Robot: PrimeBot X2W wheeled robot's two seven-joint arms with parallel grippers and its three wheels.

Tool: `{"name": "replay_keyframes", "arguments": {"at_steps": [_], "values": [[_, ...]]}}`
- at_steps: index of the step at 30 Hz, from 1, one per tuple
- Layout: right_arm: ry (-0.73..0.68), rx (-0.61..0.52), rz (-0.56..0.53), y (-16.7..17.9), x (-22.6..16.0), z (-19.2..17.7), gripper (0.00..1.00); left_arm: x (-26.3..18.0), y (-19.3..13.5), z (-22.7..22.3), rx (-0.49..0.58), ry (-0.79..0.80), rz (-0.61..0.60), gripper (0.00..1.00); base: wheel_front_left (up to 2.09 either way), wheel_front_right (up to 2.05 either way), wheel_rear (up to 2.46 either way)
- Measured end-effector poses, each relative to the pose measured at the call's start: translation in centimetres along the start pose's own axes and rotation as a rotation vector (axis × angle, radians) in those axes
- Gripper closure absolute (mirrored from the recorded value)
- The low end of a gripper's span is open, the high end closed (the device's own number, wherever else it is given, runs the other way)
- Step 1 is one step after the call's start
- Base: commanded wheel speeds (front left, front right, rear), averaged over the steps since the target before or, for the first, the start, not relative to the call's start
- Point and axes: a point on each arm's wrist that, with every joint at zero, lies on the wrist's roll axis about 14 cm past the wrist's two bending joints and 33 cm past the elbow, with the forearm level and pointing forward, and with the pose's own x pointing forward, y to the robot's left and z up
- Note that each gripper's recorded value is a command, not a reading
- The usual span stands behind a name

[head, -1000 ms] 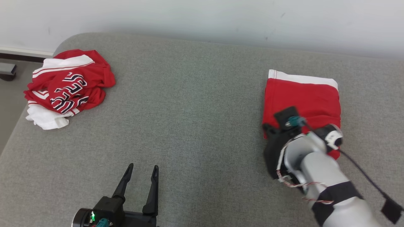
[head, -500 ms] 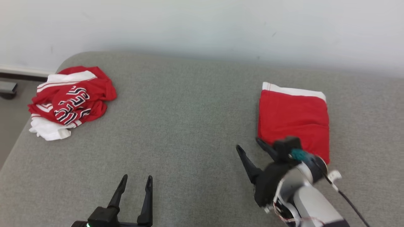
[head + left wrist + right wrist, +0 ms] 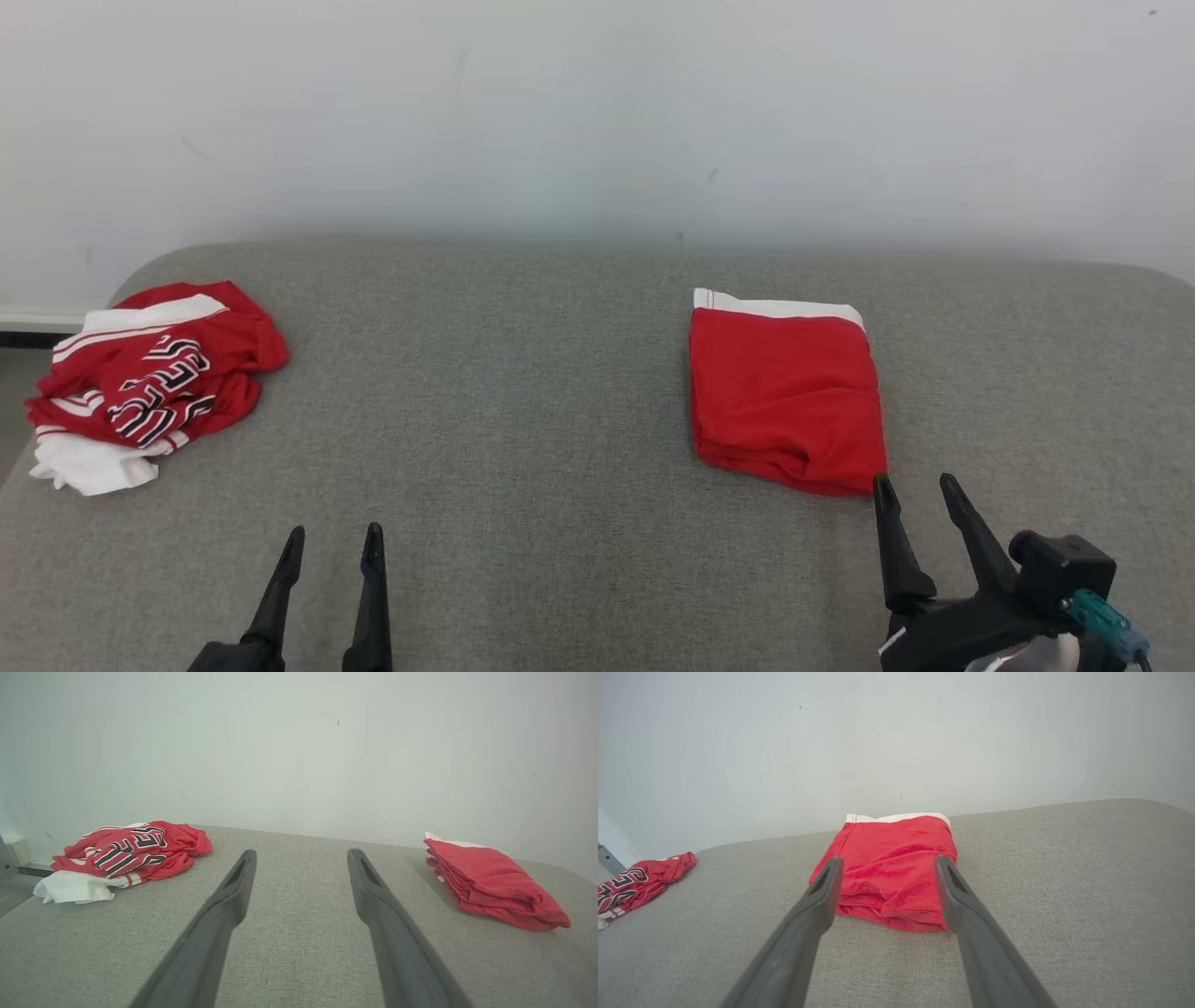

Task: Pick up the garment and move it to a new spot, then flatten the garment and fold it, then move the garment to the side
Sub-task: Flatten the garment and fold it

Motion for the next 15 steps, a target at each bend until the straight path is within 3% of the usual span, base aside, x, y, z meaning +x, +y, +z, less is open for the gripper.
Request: {"name": "replay_keyframes", "arguments": {"at_steps": [11,15], "values": [[-0.107,-0.008,-0.146,-4.4,-4.7,1.4,0.0,-0.7,0.5,-1.2,0.008,0.036,-0.006,0.0,0.0,0.0,0.0],[-0.077,-0.039,-0.18,-5.4,-5.9,0.6,0.0,-0.9,0.9,-1.7,0.021,0.054,-0.002,0.0,0.0,0.0,0.0]]}}
